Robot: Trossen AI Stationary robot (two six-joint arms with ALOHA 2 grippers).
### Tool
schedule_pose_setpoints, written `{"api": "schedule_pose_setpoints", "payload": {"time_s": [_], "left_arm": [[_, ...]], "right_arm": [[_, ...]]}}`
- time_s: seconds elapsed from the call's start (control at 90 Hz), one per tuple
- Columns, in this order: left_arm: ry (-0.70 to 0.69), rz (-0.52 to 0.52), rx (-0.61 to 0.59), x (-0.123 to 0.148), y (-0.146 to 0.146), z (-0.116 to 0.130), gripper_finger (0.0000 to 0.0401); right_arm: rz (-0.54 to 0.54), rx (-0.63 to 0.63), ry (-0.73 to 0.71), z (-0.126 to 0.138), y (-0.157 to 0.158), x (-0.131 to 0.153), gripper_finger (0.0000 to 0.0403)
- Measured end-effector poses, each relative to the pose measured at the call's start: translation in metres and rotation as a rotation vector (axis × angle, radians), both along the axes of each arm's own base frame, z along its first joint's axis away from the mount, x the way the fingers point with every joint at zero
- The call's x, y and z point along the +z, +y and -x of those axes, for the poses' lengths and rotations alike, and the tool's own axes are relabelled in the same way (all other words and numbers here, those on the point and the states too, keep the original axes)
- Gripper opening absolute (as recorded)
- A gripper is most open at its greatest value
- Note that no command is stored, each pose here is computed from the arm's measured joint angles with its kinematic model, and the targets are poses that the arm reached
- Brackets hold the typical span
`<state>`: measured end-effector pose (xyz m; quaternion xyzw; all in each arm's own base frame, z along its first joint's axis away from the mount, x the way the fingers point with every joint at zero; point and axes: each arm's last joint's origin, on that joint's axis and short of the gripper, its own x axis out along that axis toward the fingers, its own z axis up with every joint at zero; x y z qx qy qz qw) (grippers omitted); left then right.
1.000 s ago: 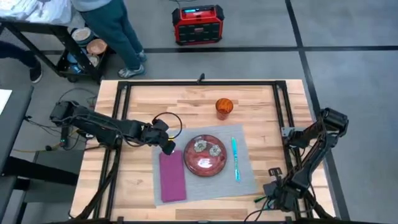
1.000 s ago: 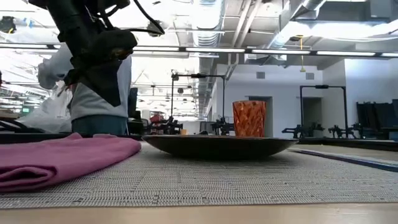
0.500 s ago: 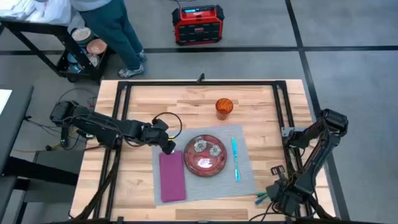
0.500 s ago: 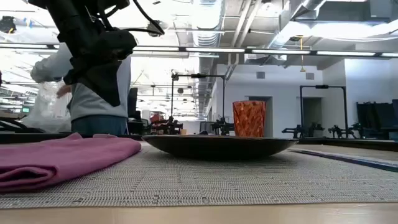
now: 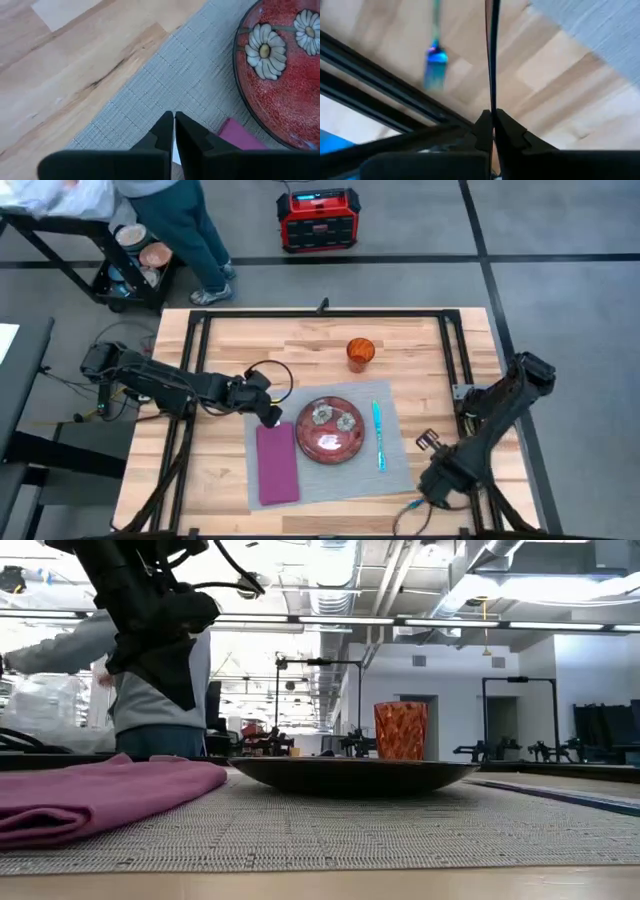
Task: Set table place
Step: Put the blue spoon on the table mat
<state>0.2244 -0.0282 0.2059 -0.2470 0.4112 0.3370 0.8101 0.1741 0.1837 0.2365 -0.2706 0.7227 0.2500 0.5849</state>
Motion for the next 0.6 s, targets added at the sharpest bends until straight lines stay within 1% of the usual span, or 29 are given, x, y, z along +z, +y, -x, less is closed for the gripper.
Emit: {"api": "schedule_pose_setpoints", "payload": {"time_s": [0.089,0.178,0.289,0.389,0.456,0.544,0.6], "left_arm": [[0.003,-0.015,0.007,0.0,0.0,0.001,0.0],[0.0,-0.035,0.017,0.0,0.001,0.001,0.0],[-0.011,-0.057,0.044,0.001,0.002,0.001,0.0],[-0.021,-0.071,0.064,0.001,0.002,0.001,0.0],[-0.023,-0.07,0.067,0.001,0.003,0.001,0.0],[-0.031,-0.066,0.085,0.001,0.003,0.001,0.0],[-0.039,-0.063,0.101,0.001,0.003,0.001,0.0]], "right_arm": [[0.019,0.073,-0.021,-0.012,-0.013,0.0,0.0001],[0.044,0.11,-0.037,-0.026,-0.029,0.0,0.0001],[0.115,0.095,-0.072,-0.047,-0.052,-0.005,0.0],[0.108,0.062,-0.093,-0.07,-0.067,-0.013,0.0],[0.107,0.071,-0.153,-0.085,-0.071,-0.017,0.0],[0.176,0.115,-0.295,-0.106,-0.07,-0.018,0.0],[0.198,0.138,-0.338,-0.115,-0.067,-0.018,0.0]]}}
